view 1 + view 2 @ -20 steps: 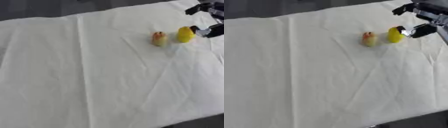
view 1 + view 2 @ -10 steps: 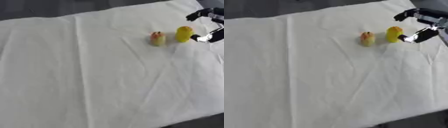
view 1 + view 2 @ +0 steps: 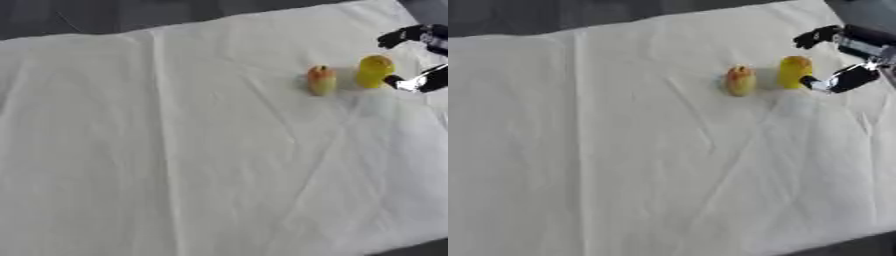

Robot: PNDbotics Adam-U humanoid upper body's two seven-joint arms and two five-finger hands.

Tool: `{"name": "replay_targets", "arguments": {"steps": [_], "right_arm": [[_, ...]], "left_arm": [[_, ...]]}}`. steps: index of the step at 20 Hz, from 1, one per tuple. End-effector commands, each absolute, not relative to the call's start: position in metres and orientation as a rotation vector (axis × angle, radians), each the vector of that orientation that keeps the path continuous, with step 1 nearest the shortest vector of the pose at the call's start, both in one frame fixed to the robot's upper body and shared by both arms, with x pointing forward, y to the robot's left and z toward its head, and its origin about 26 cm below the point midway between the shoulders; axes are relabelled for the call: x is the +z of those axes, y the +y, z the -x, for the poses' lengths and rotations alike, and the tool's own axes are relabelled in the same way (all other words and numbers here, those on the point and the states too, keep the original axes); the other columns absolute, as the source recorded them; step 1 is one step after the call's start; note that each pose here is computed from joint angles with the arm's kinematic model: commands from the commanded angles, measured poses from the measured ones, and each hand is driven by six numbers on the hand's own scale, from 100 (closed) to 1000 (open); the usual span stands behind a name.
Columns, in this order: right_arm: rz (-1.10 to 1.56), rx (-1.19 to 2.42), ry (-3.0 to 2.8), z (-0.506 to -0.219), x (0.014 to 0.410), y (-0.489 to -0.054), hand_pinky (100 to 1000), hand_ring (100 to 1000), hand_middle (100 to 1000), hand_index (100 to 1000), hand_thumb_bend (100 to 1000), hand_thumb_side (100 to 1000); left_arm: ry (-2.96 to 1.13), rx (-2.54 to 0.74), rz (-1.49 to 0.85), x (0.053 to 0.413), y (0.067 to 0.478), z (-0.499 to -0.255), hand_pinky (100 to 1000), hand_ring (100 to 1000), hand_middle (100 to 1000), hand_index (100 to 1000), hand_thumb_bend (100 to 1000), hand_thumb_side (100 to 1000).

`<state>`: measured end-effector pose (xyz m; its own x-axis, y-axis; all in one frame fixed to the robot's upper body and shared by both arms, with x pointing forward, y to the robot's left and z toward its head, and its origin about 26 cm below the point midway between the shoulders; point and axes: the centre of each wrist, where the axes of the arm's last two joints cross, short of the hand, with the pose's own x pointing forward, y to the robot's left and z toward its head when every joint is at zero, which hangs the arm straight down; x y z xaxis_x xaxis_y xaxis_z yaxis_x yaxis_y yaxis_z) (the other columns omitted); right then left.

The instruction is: Pick up the objects with one hand, pass them to the other hand, and then place them into the box on the other side of the table.

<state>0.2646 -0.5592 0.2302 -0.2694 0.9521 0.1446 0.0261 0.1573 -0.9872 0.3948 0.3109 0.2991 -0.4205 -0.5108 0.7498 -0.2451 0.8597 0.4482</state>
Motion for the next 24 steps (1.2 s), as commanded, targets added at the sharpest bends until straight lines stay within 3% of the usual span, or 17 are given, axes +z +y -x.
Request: {"name": "replay_targets", "arguments": {"steps": [1,24], "right_arm": [[1.061,1.260,-1.503,-0.262,0.246,-0.564,948,848,819,927,287,310],[1.219,1.149,-1.393,-0.257,0.233,-0.585,938,853,823,928,297,395]], "left_arm": [[-2.060,-0.333,-0.603,0.319,0.318,-0.388,791,694,707,784,100,735],[-2.076,-0.340,-0.610,0.322,0.316,-0.386,801,700,711,779,100,731]]}}
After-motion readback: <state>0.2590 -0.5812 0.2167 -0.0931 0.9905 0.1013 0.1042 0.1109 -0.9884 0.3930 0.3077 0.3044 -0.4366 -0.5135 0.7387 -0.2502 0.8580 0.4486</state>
